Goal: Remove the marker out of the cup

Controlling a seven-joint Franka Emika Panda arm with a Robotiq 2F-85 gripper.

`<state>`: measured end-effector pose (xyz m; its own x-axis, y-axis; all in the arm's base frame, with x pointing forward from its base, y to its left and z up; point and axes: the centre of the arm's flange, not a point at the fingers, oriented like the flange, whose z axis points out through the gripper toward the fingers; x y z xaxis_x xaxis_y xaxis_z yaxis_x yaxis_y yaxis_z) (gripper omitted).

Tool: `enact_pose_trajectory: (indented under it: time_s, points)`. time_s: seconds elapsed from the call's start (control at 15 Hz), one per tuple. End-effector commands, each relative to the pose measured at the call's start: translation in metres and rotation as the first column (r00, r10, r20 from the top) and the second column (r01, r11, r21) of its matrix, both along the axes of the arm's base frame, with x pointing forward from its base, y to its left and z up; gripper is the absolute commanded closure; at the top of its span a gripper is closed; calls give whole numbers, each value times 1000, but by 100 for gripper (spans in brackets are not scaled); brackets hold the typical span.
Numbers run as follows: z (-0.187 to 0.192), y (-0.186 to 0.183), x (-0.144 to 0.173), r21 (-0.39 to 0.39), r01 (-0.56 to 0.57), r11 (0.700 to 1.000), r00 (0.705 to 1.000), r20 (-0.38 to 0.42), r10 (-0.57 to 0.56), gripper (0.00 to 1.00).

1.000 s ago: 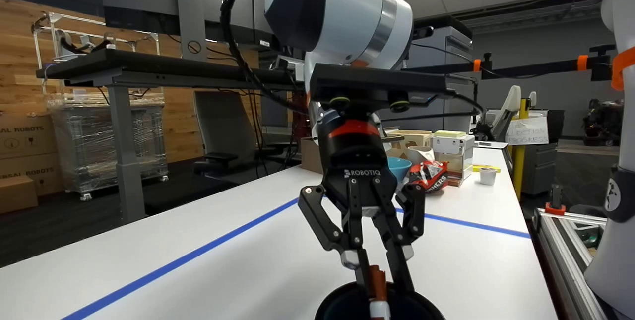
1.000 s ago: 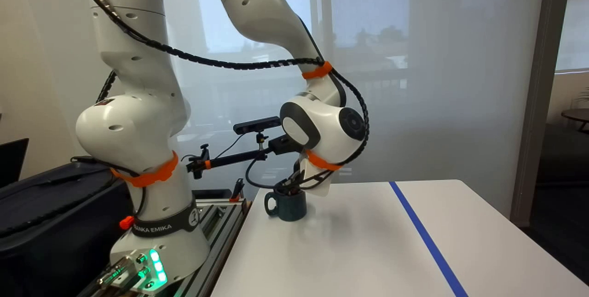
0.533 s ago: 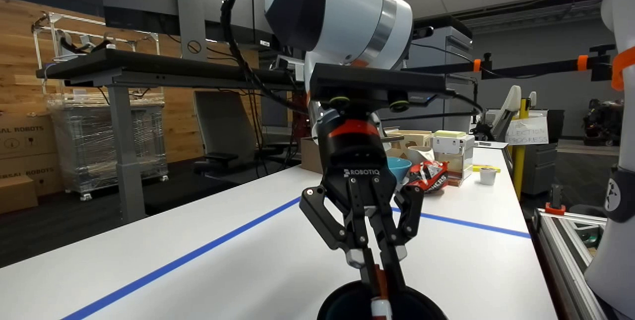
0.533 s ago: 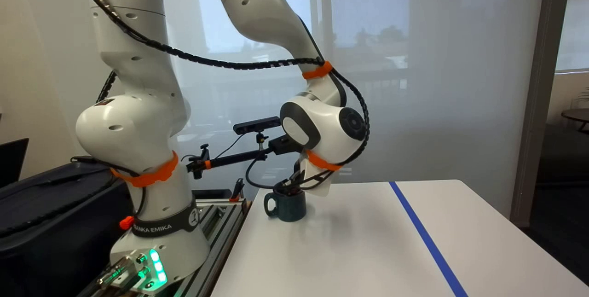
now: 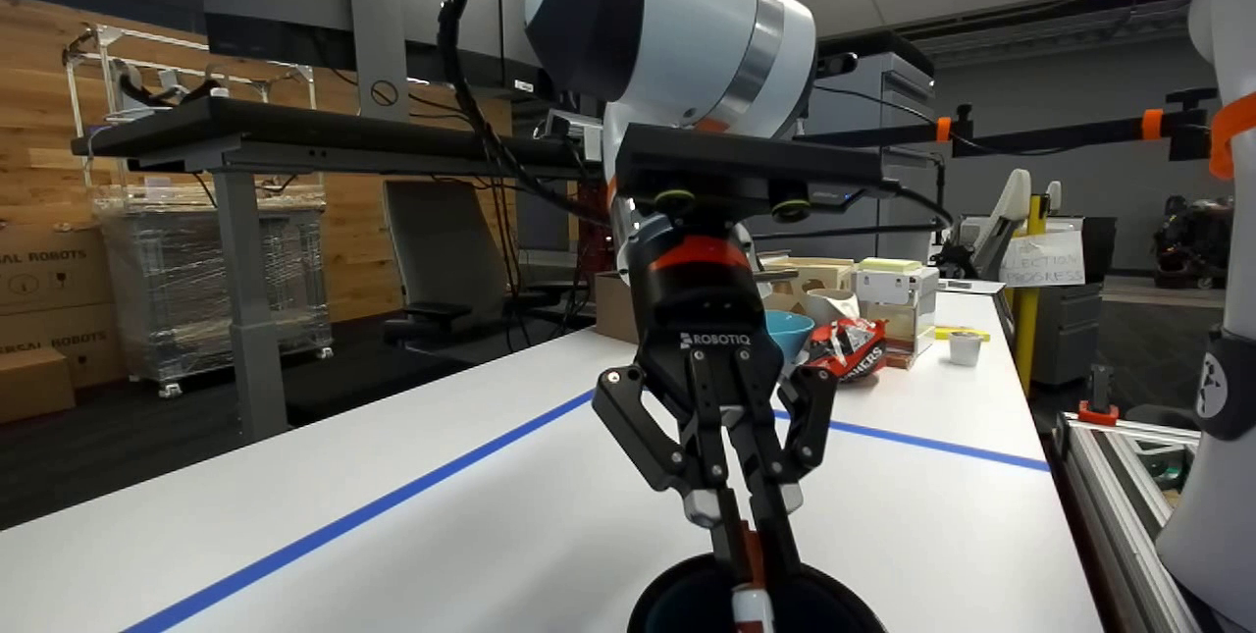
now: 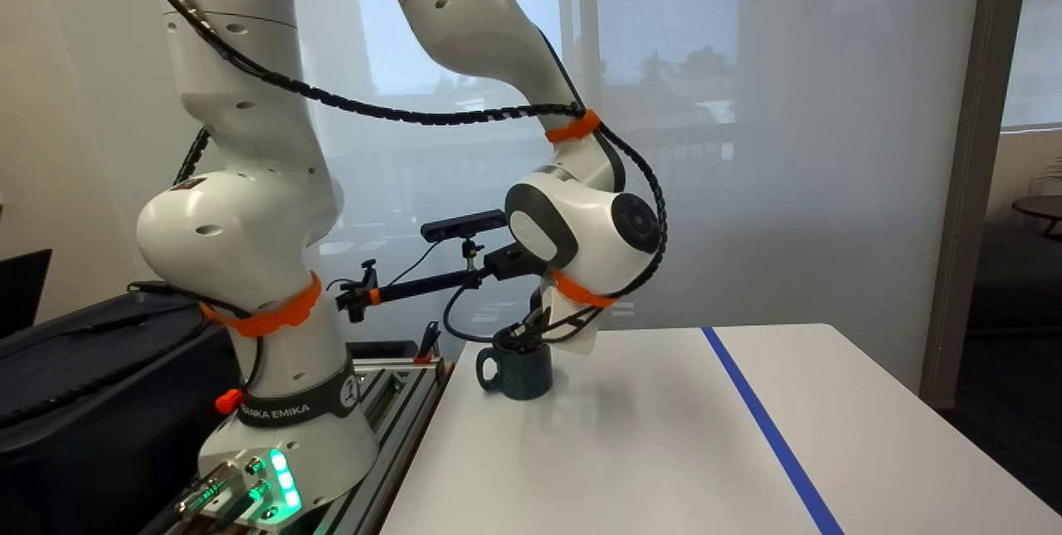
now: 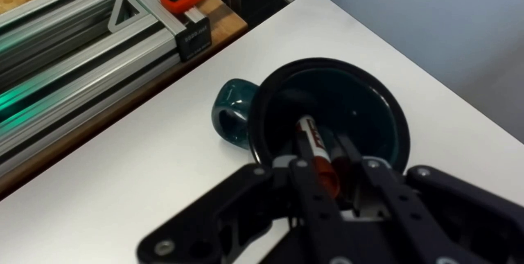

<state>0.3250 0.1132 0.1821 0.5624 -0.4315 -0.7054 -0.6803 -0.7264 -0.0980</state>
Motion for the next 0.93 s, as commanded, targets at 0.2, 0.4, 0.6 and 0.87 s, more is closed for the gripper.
enact_pose_trajectory:
  time_s: [0.2, 0.4, 0.6, 0.87]
  points:
    - [53, 2, -12, 38, 8, 999, 998, 59, -10, 95]
    - [76, -4, -17, 50, 27, 998, 996, 82, -31, 95]
    - [95, -34, -25, 41, 86, 995, 988, 122, -91, 95]
    - [120, -103, -14, 27, 222, 975, 955, 195, -222, 95]
